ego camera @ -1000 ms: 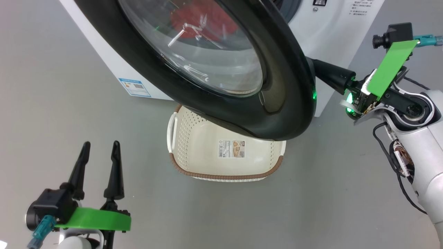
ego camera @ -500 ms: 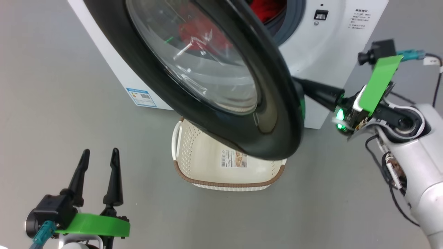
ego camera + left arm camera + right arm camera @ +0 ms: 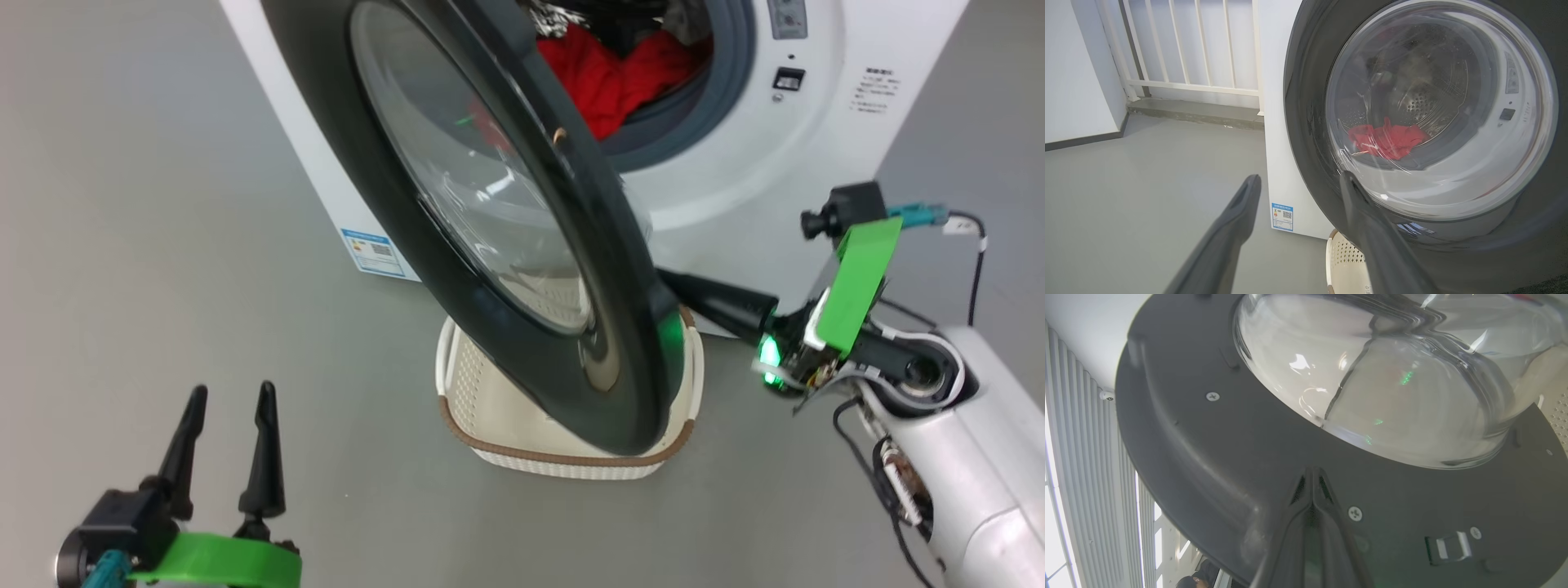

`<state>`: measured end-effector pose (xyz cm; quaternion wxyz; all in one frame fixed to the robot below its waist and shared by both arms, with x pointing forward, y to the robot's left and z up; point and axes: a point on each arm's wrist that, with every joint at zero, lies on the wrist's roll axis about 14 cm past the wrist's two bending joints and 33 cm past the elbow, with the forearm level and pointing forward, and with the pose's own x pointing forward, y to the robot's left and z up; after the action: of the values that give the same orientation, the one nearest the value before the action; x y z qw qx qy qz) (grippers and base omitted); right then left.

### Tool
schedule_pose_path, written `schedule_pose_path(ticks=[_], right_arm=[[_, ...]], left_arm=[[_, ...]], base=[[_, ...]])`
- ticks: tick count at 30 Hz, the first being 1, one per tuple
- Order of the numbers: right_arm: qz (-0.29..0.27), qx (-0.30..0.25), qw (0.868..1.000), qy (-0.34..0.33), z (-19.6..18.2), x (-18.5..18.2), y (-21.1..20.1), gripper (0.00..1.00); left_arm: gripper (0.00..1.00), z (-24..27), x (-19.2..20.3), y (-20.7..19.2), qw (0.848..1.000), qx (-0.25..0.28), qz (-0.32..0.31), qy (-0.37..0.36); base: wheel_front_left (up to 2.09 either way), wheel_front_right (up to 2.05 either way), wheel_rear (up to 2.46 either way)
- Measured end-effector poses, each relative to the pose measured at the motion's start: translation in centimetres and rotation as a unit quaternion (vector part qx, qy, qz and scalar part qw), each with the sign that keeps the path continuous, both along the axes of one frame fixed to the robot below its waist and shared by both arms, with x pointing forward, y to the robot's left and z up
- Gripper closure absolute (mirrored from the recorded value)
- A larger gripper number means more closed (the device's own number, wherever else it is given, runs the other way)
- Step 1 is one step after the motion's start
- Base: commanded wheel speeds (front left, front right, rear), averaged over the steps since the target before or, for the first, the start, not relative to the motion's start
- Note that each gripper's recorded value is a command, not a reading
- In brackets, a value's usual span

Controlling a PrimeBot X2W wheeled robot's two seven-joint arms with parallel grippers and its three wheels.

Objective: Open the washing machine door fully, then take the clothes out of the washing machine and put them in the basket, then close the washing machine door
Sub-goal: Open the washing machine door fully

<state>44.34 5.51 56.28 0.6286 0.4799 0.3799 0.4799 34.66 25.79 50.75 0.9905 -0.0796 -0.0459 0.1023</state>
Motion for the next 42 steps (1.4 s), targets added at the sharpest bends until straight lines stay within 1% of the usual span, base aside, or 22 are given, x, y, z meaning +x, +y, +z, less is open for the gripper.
schedule_pose_path(ticks=[10, 16, 23, 31, 36, 42], right_arm=[[0.043, 0.018, 0.999, 0.017, -0.3, -3.3, 2.7, 1.00], [0.069, 0.030, 0.997, 0.017, 0.3, -4.7, 4.5, 1.00], [0.103, 0.037, 0.994, 0.017, 0.8, -6.5, 6.8, 1.00], [0.145, 0.033, 0.989, 0.012, 0.9, -8.5, 9.3, 1.00], [0.173, 0.030, 0.984, 0.019, 0.6, -9.9, 10.8, 1.00], [0.193, 0.021, 0.981, 0.009, 0.7, -10.7, 12.5, 1.00]], left_arm=[[0.00, 0.1, -2.9, 1.8, 0.999, 0.002, 0.036, 0.000], [0.00, -0.1, -4.9, 2.9, 0.998, 0.000, 0.060, 0.003], [0.00, 0.3, -6.9, 4.3, 0.996, 0.003, 0.089, -0.003], [0.00, 0.2, -9.5, 5.9, 0.992, 0.002, 0.126, -0.004], [0.00, 0.3, -9.8, 6.3, 0.991, 0.003, 0.134, -0.003], [0.00, 0.5, -9.9, 6.5, 0.990, 0.006, 0.138, -0.005]], base=[[0.00, 0.00, 0.00], [0.00, 0.00, 0.00], [0.00, 0.00, 0.00], [0.00, 0.00, 0.00], [0.00, 0.00, 0.00], [0.00, 0.00, 0.00]])
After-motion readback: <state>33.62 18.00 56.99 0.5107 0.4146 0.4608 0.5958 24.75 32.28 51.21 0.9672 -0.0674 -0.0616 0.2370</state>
